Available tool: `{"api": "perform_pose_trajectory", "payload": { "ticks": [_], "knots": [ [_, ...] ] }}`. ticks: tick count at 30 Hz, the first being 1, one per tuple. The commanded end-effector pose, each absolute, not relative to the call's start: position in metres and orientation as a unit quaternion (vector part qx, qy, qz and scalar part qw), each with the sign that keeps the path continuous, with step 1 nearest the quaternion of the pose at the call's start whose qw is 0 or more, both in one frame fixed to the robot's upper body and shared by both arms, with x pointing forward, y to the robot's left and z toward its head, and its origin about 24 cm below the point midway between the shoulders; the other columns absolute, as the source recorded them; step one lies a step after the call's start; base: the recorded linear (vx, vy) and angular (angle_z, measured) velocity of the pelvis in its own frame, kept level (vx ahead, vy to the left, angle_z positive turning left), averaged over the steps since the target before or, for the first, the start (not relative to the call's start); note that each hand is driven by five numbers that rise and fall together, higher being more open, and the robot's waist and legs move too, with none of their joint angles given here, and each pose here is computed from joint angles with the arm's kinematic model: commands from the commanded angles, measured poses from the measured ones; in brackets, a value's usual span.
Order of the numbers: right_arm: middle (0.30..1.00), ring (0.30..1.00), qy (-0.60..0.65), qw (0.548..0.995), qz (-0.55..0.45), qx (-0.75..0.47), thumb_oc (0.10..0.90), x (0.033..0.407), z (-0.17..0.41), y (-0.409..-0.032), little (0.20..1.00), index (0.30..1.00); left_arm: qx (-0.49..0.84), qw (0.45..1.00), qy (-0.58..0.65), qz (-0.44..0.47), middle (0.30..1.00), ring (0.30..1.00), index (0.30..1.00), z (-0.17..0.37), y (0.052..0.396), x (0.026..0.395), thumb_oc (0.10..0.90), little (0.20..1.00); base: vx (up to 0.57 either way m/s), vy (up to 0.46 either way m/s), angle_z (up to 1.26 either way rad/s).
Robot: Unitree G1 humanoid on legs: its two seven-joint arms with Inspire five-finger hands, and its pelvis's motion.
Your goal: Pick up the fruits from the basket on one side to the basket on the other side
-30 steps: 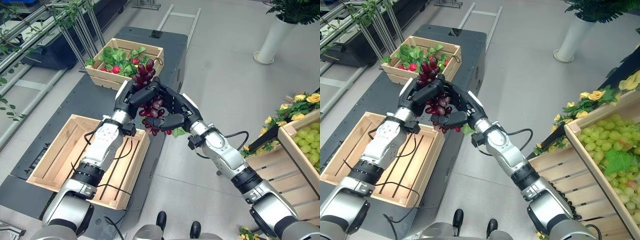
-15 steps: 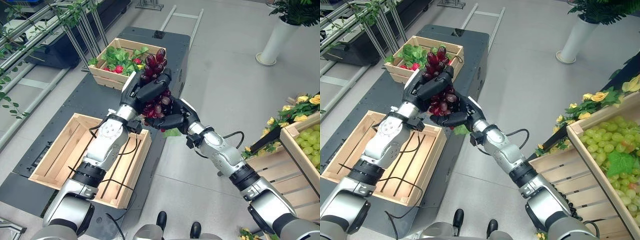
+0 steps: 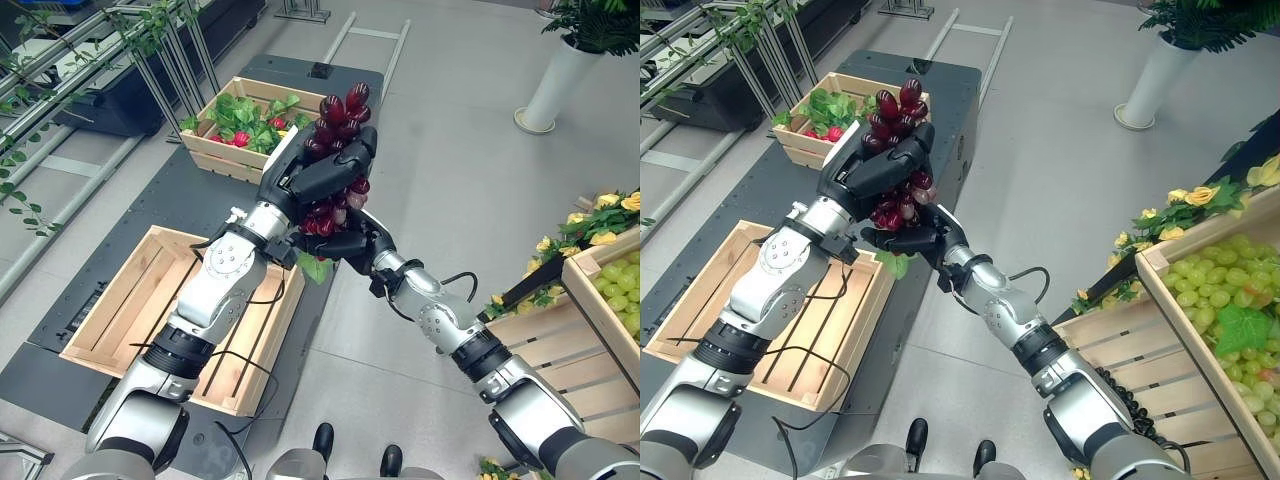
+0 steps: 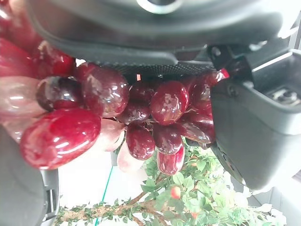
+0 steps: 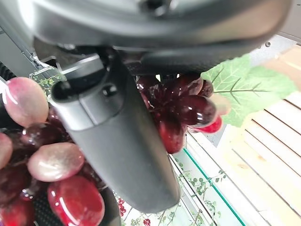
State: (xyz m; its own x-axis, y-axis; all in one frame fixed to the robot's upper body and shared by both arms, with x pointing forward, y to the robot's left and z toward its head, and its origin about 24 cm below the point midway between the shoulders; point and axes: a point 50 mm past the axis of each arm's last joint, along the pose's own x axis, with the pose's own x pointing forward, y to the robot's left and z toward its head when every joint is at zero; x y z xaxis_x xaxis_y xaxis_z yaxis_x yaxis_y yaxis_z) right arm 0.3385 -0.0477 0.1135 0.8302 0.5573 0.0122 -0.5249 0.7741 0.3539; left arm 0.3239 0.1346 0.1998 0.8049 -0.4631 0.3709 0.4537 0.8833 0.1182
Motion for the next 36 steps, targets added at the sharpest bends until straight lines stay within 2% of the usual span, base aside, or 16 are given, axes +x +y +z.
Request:
{"api": "perform_pose_trajectory", "payload": {
  "ticks": [1, 15, 16, 19, 26, 36],
  "knots": [
    [0.3, 0.3, -0.033, 0.933, 0.266, 0.239, 0.4, 0.34, 0.135, -0.042, 0.3, 0.3, -0.044, 0.929, -0.262, -0.257, 0.3, 0.3, 0.3, 0.23, 0.12, 0.332, 0.4, 0.3, 0.0, 0.0, 0.0],
    [0.3, 0.3, -0.044, 0.946, 0.242, 0.209, 0.4, 0.339, 0.127, -0.064, 0.3, 0.3, -0.003, 0.956, -0.246, -0.158, 0.3, 0.3, 0.3, 0.209, 0.15, 0.344, 0.4, 0.3, 0.0, 0.0, 0.0],
    [0.3, 0.3, -0.044, 0.948, 0.239, 0.207, 0.4, 0.339, 0.126, -0.067, 0.3, 0.3, 0.006, 0.959, -0.243, -0.145, 0.328, 0.328, 0.328, 0.206, 0.154, 0.345, 0.419, 0.328, 0.0, 0.0, 0.0],
    [0.3, 0.3, -0.041, 0.95, 0.23, 0.208, 0.4, 0.337, 0.121, -0.076, 0.3, 0.3, 0.016, 0.968, -0.228, -0.101, 0.9, 0.9, 0.9, 0.196, 0.171, 0.347, 0.8, 0.9, 0.0, 0.0, 0.0],
    [0.3, 0.3, -0.022, 0.961, 0.208, 0.184, 0.4, 0.334, 0.103, -0.094, 0.3, 0.3, 0.074, 0.979, -0.187, 0.029, 0.9, 0.9, 0.9, 0.168, 0.216, 0.356, 0.8, 0.9, 0.0, 0.0, 0.0],
    [0.3, 0.3, 0.032, 0.969, 0.178, 0.17, 0.4, 0.322, 0.065, -0.124, 0.3, 0.3, 0.107, 0.986, -0.088, 0.089, 0.9, 0.9, 0.9, 0.118, 0.25, 0.35, 0.8, 0.9, 0.02, 0.009, -0.08]
  ]
}}
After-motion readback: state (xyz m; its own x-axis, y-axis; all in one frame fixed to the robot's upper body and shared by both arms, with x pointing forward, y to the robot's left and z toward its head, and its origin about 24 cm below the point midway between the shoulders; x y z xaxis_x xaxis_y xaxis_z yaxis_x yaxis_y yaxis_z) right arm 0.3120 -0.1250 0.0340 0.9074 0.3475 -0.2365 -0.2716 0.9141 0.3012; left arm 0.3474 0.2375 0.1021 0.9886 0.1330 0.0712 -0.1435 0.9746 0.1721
